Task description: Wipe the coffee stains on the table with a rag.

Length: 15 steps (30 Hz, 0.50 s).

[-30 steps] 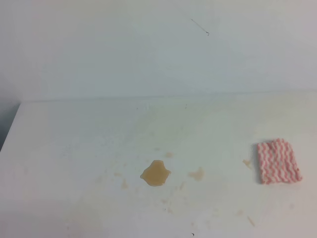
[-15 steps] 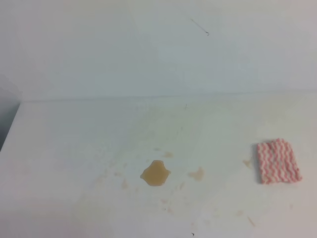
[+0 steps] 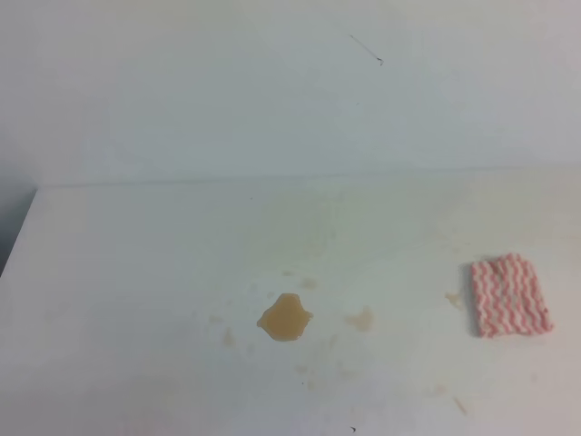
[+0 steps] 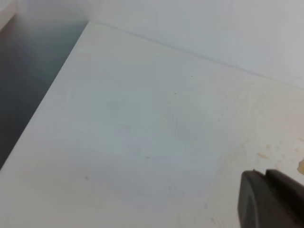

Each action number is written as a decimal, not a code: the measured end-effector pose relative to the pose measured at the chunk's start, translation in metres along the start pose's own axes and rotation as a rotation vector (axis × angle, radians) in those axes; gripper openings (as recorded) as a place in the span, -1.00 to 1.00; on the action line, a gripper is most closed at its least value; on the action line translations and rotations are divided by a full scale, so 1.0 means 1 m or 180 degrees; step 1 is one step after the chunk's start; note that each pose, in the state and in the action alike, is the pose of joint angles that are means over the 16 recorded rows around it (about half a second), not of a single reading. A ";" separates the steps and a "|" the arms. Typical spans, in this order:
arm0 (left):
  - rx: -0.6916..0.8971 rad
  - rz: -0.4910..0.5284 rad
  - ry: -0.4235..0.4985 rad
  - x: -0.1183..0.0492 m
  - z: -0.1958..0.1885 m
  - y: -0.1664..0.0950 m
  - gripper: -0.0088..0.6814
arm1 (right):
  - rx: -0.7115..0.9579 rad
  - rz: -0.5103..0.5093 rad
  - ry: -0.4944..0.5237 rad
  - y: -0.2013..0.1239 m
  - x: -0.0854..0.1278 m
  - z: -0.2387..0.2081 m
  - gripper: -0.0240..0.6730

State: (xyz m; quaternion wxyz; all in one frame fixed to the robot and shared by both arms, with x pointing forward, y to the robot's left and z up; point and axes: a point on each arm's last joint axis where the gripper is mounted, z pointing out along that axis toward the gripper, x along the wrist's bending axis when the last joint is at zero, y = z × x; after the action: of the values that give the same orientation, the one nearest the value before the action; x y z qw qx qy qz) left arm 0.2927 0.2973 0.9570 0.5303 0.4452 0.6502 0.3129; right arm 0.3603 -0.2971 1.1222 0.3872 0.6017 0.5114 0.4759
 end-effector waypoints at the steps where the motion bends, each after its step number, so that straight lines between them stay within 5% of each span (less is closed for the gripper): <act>1: -0.0008 0.0000 -0.0004 0.000 0.000 0.001 -0.98 | 0.0089 0.0018 0.0031 0.001 0.001 0.006 -0.94; 15: -0.0030 0.0000 -0.0014 -0.001 -0.001 0.002 -0.98 | 0.1199 0.0291 0.0200 -0.029 0.004 0.101 -0.89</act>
State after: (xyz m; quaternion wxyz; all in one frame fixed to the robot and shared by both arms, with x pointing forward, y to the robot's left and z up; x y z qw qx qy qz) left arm 0.2923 0.2973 0.9590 0.5337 0.4434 0.6475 0.3151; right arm 0.4511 -0.2857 1.0703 0.2296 0.6709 0.5754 0.4075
